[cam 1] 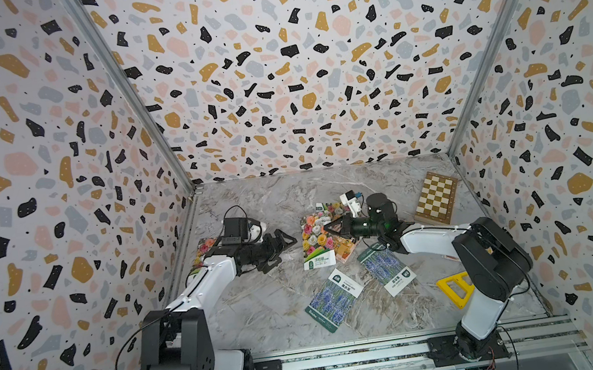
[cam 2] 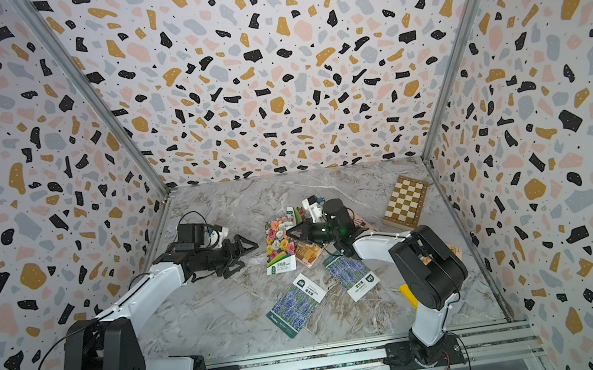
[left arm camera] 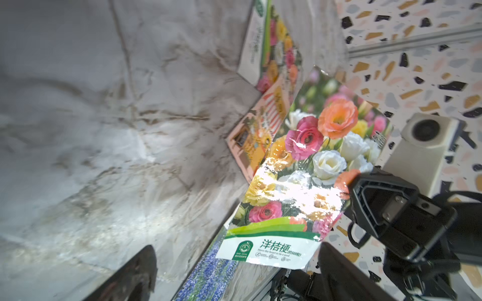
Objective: Arrange the seed packets in a row
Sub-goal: Pick up the seed packet from the center of the board.
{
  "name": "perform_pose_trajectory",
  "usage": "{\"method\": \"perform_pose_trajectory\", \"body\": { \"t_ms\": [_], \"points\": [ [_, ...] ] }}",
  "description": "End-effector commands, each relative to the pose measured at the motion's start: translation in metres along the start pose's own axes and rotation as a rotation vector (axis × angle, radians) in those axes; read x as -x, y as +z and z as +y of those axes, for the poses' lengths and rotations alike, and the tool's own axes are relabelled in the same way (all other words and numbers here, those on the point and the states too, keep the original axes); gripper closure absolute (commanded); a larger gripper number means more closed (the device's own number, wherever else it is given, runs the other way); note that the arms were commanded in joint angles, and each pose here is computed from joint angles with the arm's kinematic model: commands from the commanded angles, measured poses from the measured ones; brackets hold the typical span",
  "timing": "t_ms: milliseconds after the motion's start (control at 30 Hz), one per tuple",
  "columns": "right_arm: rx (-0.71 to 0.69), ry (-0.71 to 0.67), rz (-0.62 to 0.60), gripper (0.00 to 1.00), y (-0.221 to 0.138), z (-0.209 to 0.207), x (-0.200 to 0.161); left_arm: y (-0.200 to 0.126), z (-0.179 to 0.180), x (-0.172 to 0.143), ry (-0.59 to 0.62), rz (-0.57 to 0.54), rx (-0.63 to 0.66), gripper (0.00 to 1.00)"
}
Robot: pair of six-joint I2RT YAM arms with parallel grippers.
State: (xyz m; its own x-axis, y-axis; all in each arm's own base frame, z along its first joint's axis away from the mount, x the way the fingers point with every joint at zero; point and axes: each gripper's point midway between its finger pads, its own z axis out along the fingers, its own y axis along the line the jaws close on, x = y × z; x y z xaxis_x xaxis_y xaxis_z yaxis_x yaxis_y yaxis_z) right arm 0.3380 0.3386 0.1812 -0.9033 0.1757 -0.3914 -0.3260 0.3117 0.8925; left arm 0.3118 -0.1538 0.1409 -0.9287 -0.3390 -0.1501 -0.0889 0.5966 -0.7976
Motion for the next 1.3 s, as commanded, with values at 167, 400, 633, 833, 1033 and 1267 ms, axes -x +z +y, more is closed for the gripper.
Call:
{"method": "perform_pose_trajectory", "body": {
  "t_ms": [167, 400, 633, 833, 1033, 1267],
  "points": [
    [0.227, -0.011, 0.011, 1.0, -0.041, 0.069, 0.009, -0.014, -0.092, 0.01, 0.147, -0.009, -0.319, 0.01],
    [0.313, -0.004, 0.006, 1.0, -0.048, 0.095, 0.016, -0.011, -0.126, 0.014, 0.154, 0.035, -0.418, 0.04],
    [0.286, 0.008, -0.004, 1.0, -0.048, 0.087, 0.024, -0.017, -0.147, 0.018, 0.187, 0.054, -0.478, 0.37],
    [0.235, -0.007, -0.028, 1.0, -0.051, 0.074, 0.036, -0.015, -0.152, 0.02, 0.213, 0.077, -0.496, 0.6],
    [0.243, -0.005, -0.011, 1.0, -0.045, 0.07, 0.04, -0.01, -0.153, 0.021, 0.235, 0.122, -0.502, 0.69],
    [0.238, 0.002, 0.0, 1.0, -0.042, 0.065, 0.037, -0.004, -0.151, 0.021, 0.238, 0.142, -0.495, 0.81]
  ]
}}
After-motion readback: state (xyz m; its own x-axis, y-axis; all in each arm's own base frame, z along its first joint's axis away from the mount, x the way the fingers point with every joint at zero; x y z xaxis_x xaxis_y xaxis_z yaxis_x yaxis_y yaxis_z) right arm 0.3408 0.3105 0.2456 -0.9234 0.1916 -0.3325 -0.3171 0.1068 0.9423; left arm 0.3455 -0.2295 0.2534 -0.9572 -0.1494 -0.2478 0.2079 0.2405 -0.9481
